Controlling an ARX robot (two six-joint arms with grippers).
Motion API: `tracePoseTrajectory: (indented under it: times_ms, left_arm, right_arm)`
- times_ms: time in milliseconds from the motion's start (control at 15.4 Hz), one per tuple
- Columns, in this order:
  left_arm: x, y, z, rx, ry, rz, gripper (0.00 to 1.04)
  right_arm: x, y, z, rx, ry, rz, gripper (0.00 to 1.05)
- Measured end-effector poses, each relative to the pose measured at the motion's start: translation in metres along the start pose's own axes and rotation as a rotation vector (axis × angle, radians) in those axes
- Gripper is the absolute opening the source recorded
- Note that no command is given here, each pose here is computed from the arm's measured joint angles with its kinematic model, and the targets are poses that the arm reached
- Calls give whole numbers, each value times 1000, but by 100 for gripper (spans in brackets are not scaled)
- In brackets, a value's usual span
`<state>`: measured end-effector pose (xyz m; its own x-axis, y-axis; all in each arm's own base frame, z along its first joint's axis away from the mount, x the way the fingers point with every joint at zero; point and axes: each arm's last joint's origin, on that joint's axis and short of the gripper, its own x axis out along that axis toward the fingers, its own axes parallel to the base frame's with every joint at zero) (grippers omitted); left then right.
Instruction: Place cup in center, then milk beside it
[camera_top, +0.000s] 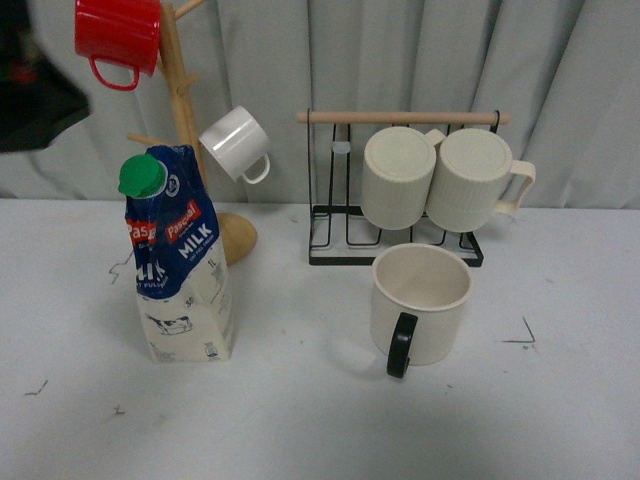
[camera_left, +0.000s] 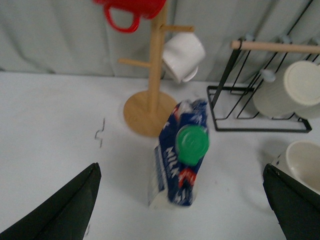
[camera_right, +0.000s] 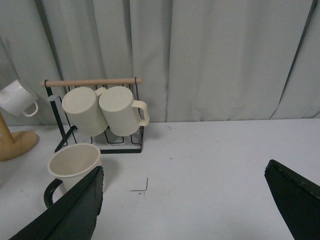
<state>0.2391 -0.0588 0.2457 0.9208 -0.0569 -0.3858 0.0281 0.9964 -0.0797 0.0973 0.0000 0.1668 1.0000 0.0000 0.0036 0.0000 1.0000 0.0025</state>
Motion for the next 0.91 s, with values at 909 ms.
tracePoseTrajectory:
  times_ms: [909]
  left_arm:
    - [92, -16, -18, -39, 121, 77, 98]
  right_arm:
    - [0, 0, 0, 0, 0, 0, 98]
